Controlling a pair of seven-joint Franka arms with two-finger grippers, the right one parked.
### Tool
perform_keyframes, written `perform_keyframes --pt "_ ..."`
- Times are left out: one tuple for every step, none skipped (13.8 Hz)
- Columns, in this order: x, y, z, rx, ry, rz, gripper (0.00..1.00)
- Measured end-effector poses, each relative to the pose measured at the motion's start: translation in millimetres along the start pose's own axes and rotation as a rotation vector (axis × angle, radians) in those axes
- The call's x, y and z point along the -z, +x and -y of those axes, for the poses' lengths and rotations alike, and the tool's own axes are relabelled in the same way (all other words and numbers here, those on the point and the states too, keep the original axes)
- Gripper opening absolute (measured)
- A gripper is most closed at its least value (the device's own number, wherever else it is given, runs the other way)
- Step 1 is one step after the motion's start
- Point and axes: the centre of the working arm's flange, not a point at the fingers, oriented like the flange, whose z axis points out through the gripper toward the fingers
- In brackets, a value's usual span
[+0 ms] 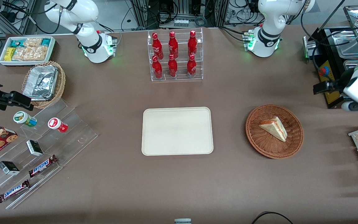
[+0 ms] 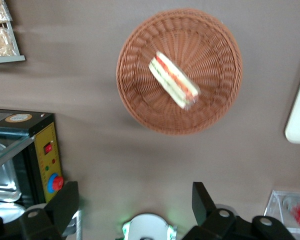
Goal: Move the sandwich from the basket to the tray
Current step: 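Move the left gripper over the wicker basket toward the sandwich, then lower the left gripper and close it on the wrapped sandwich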
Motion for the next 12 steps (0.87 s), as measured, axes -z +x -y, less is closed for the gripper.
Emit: perform_keyframes --pt "-10.2 4.4 -1.2 0.038 0.000 0.001 1.00" --pt "-20.6 7.1 -2.3 0.072 0.001 0.003 1.00" --pt "-31.6 9.9 -4.0 0.109 0.001 0.002 1.00" --pt "-43.3 12.5 -7.4 0.152 0.001 -0.001 1.00" --pt "-55.8 14.7 -14.3 0.197 0.002 -0.006 1.00" --pt "-69.1 16.5 -23.6 0.240 0.002 -0.015 1.00" --pt "-83.0 18.0 -32.8 0.285 0.001 -0.028 1.00" --pt "-97.1 19.2 -39.8 0.330 -0.003 -0.041 1.00" --pt "-110.3 20.3 -44.3 0.381 -0.010 -0.060 1.00" --pt "-123.7 21.2 -47.0 0.444 -0.022 -0.083 1.00" --pt "-137.3 21.7 -48.4 0.509 -0.037 -0.105 1.00" --pt "-150.5 21.2 -49.2 0.562 -0.050 -0.123 1.00"
